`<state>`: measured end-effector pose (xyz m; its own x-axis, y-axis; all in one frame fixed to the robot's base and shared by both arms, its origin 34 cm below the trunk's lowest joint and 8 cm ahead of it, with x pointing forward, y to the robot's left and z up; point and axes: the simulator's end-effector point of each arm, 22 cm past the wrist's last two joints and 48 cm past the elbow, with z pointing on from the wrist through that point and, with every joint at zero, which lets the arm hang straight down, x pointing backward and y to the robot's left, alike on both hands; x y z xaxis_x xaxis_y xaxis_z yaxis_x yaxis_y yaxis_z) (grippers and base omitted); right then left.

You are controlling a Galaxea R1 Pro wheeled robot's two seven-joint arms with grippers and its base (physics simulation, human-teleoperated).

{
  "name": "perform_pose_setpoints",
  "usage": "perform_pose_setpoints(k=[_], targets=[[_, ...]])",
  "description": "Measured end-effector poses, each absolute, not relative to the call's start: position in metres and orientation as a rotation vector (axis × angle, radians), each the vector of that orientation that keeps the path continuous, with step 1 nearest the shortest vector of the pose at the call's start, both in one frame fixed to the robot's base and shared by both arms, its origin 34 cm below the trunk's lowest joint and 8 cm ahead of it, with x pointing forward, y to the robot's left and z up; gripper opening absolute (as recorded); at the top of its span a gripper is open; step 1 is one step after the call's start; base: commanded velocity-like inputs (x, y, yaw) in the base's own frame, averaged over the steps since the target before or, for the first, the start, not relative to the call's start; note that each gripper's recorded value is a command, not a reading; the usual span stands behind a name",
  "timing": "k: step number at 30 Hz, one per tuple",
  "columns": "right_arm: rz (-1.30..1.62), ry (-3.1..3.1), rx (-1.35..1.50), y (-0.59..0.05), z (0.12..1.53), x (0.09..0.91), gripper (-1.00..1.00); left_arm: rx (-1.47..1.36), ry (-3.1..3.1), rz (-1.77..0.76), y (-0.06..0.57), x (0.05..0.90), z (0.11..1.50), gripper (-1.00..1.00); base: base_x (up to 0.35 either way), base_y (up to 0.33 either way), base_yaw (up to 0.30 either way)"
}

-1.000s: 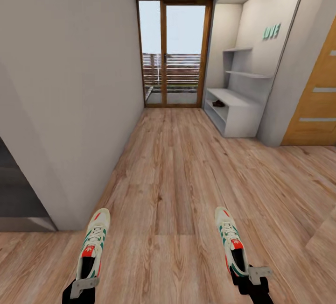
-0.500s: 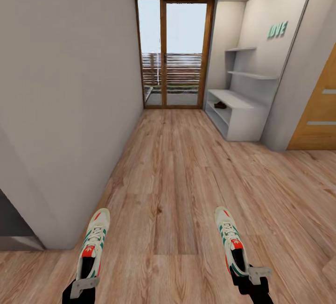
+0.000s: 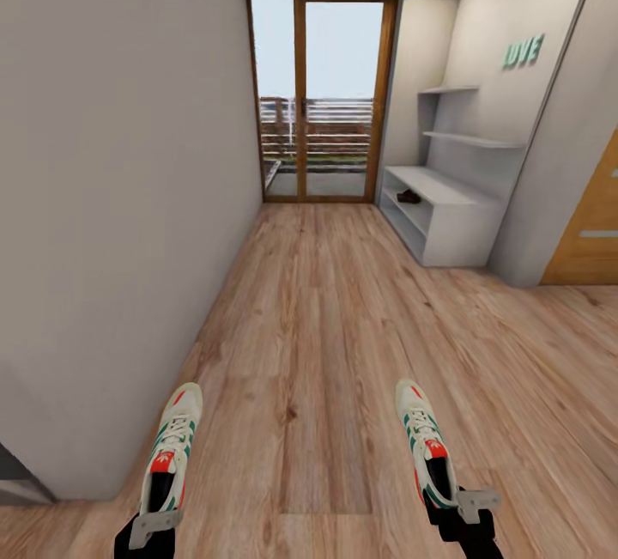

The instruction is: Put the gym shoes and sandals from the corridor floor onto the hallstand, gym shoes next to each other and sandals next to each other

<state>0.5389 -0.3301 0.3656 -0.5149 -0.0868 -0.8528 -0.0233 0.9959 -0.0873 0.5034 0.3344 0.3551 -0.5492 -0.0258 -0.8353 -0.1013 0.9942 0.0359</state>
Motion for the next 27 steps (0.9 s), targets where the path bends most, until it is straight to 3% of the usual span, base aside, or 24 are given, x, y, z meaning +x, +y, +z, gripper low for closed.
perform_pose_setpoints(k=[27], targets=[[-0.078, 2.111, -0.076, -0.3296, 0.3656, 0.5389, -1.0, -0.088, 2.151, 0.097, 0.3342, 0.5033, 0.355, -1.0, 0.34, 0.0, 0.0]])
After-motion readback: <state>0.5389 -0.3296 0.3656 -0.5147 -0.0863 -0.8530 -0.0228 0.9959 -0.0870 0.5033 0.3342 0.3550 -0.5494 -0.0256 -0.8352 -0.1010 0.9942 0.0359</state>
